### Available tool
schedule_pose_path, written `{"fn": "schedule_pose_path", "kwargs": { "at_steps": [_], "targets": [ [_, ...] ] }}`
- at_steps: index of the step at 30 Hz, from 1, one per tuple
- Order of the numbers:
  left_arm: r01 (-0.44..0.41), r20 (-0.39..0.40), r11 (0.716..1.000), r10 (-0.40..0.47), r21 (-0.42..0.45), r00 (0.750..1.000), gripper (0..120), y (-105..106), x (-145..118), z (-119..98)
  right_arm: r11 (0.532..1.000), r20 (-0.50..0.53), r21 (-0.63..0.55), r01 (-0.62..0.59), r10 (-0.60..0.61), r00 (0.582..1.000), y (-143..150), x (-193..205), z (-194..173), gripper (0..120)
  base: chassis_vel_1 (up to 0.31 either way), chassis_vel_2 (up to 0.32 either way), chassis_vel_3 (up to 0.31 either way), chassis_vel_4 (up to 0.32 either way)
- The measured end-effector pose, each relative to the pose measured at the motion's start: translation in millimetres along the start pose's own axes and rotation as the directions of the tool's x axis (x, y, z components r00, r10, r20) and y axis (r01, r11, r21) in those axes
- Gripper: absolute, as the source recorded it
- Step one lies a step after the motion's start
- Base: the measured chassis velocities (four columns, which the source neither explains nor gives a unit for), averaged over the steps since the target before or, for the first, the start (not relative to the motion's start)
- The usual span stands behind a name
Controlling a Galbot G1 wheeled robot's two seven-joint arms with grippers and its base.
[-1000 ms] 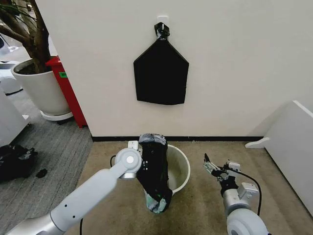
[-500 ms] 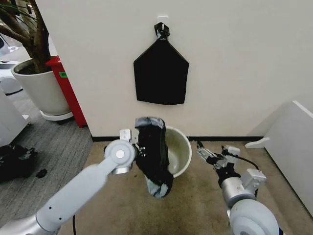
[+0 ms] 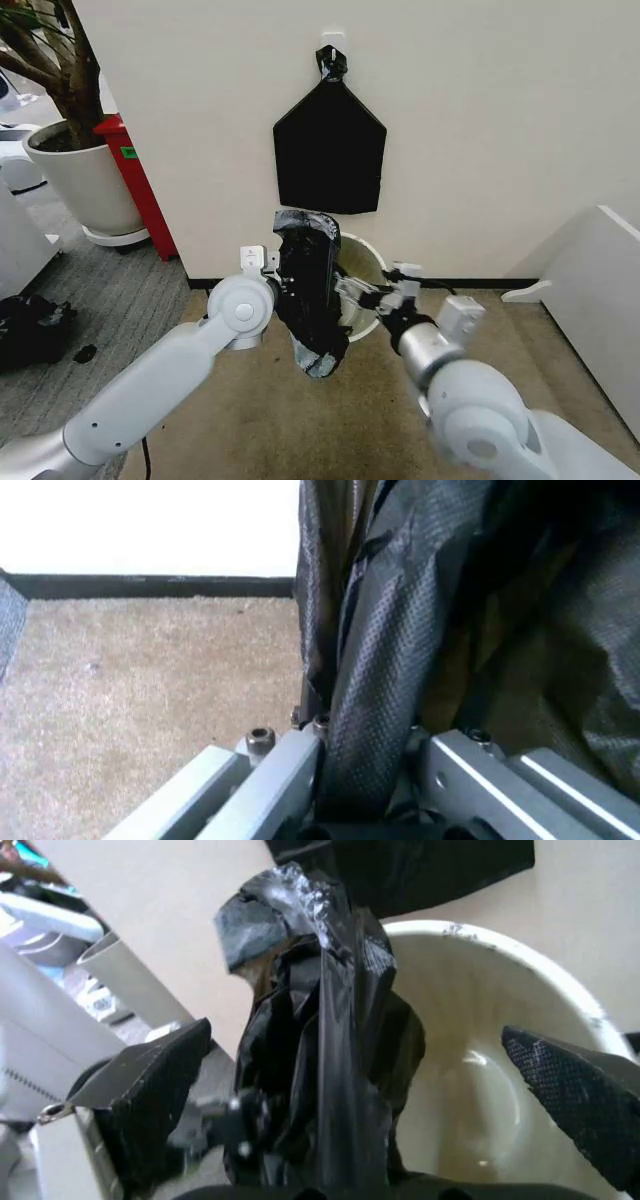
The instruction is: Place the garbage bag over the trash bin.
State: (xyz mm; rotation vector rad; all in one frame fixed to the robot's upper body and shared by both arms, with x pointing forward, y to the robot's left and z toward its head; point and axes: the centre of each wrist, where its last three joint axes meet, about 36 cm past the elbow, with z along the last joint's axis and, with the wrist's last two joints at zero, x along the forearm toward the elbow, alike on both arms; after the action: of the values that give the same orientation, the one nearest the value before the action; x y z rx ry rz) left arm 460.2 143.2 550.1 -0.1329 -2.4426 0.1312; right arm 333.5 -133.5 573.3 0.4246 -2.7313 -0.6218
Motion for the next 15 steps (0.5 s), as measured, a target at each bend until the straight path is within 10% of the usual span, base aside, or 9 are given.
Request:
{"fn": "schedule_pose_path", "kwargs": {
  "at_steps": [15],
  "targets": [
    [-0.027,0.043,0.998,0.030,-0.054,0.999,0,-15.1,-0.5,1.6,0.985,-0.125,-0.129,-0.117,0.101,0.987,13.3,-45.4,-5.5,92,0.000,0.000,0.000,0.000]
  ]
}}
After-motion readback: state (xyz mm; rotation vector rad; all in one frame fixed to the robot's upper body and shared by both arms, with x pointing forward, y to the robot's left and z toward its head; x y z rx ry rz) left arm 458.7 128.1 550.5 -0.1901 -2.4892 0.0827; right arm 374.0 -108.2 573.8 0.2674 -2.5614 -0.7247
